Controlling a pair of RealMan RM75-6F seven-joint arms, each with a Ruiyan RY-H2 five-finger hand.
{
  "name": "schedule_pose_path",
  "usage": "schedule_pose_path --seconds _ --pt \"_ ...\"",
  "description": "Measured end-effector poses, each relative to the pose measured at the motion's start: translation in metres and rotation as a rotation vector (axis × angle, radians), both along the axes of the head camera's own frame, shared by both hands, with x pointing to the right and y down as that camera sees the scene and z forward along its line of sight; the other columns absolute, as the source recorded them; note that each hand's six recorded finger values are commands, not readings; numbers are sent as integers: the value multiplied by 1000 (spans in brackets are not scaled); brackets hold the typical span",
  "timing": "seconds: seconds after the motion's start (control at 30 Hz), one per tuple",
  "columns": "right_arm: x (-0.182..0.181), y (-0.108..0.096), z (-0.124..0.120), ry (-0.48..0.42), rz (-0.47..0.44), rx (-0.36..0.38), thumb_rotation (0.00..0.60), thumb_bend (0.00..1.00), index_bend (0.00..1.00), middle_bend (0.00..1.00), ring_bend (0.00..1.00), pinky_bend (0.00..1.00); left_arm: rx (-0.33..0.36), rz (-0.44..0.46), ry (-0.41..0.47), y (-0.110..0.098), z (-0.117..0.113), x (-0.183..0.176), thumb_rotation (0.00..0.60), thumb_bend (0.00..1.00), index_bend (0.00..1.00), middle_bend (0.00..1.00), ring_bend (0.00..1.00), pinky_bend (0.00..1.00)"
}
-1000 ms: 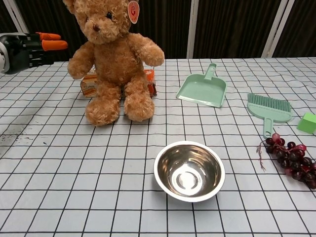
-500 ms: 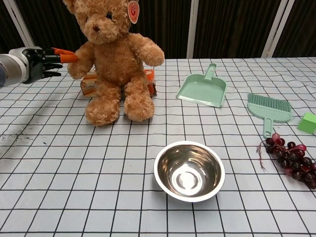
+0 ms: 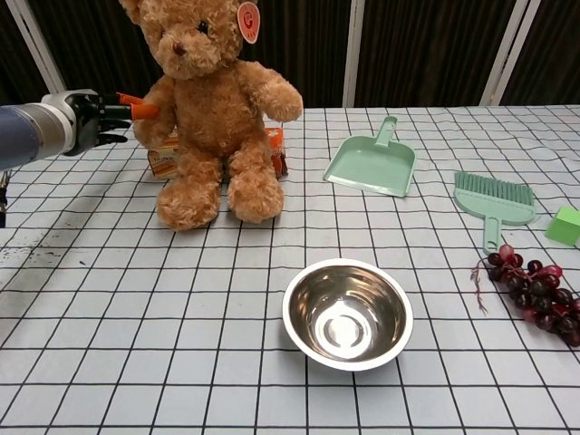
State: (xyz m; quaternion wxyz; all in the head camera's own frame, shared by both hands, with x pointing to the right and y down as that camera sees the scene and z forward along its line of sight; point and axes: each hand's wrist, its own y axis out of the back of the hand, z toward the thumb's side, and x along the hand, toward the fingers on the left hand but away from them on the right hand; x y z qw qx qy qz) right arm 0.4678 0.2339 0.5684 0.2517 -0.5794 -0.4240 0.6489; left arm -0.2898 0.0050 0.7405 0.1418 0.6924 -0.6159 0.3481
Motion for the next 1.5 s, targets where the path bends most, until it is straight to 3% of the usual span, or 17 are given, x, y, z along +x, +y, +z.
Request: schedule_pose_path --seconds 0.2,0.37,0.47,0.83,1.07,1.33,1.5 --pt "0 0 -1 -4 0 2 600 126 0 0 0 0 -7 18 -4 2 3 6 600 455 403 320 0 0" --pt "-1 0 -1 -7 -3 2 600 125 0 0 0 0 0 22 -11 2 2 11 600 508 456 437 0 0" --pt "-1 0 -2 -9 -1 6 600 126 0 0 0 0 11 14 -25 0 1 11 600 536 463 456 0 0" --pt "-1 1 -2 -12 -6 2 600 125 0 0 0 0 39 3 -29 -3 -11 19 600 547 469 462 0 0" --pt "-2 1 -3 -10 -5 4 600 126 0 0 0 0 -1 7 -67 3 -4 11 600 546 469 454 0 0" --pt "-2 0 -2 -10 -5 2 600 125 0 0 0 0 26 39 -77 2 -13 20 600 546 468 449 0 0" --pt "-2 0 -3 -15 -4 5 600 126 0 0 0 0 4 26 -99 7 -6 14 600 546 468 446 0 0"
